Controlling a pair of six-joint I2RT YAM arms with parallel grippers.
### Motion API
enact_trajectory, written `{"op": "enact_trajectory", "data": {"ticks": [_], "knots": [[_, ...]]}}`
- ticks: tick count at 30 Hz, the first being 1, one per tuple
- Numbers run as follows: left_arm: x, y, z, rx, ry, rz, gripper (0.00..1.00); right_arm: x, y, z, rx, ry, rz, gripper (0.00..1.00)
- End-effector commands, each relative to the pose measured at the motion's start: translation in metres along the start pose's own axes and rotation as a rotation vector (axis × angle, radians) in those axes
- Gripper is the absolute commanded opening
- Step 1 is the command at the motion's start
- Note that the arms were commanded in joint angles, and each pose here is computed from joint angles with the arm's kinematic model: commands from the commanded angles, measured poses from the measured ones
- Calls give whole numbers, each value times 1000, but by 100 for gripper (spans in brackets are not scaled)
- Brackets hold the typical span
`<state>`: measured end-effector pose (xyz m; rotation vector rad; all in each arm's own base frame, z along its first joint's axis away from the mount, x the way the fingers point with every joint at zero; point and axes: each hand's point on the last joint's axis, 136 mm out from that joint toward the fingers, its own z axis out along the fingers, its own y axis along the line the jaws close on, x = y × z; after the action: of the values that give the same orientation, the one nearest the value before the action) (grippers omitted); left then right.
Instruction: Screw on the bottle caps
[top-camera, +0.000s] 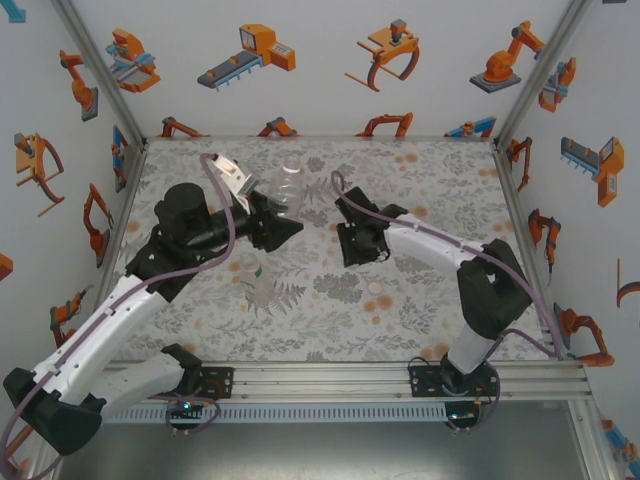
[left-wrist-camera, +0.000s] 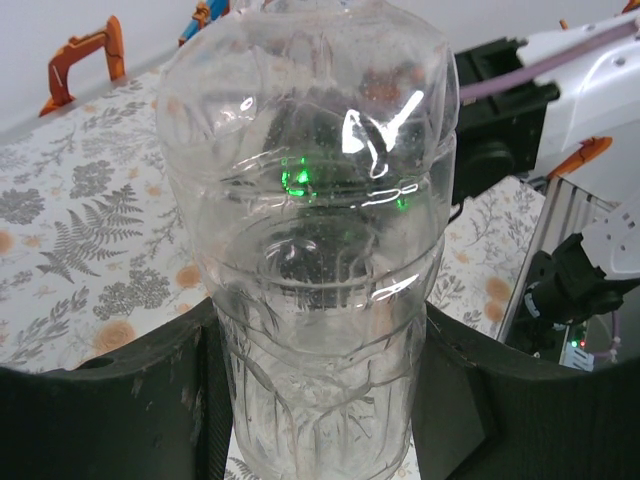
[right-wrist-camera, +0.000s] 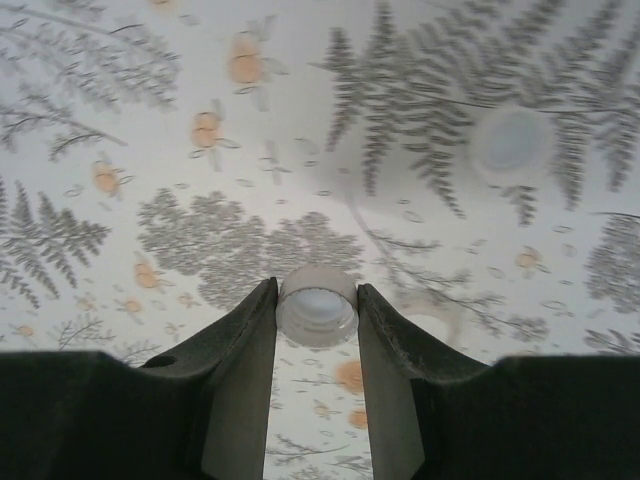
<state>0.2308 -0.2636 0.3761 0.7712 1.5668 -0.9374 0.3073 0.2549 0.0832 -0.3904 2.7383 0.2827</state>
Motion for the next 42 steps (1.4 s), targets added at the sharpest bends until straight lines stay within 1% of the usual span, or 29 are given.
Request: {"op": "enact_trajectory", "data": {"ticks": [1, 8, 13, 19, 23, 30, 42], "knots": [[-2, 0, -8, -21, -22, 2, 4, 12, 15, 9, 33, 49, -17, 36], [-4, -1, -12, -23, -23, 4, 5, 33, 43, 29, 54, 102, -93, 37], [-5, -4, -9, -2, -25, 4, 6, 42, 50, 39, 60, 118, -111, 39], [-3, -2, -6, -4, -17, -1, 6, 46, 50, 46, 64, 128, -112, 42], [-2, 0, -4, -8, -14, -6, 6, 43, 50, 41, 60, 119, -108, 44], [-2, 1, -1, -6, -15, -7, 6, 32, 56, 20, 33, 74, -94, 45], [-2, 1, 3, 4, -17, -14, 6, 34, 59, 18, -5, 57, -67, 45]]}}
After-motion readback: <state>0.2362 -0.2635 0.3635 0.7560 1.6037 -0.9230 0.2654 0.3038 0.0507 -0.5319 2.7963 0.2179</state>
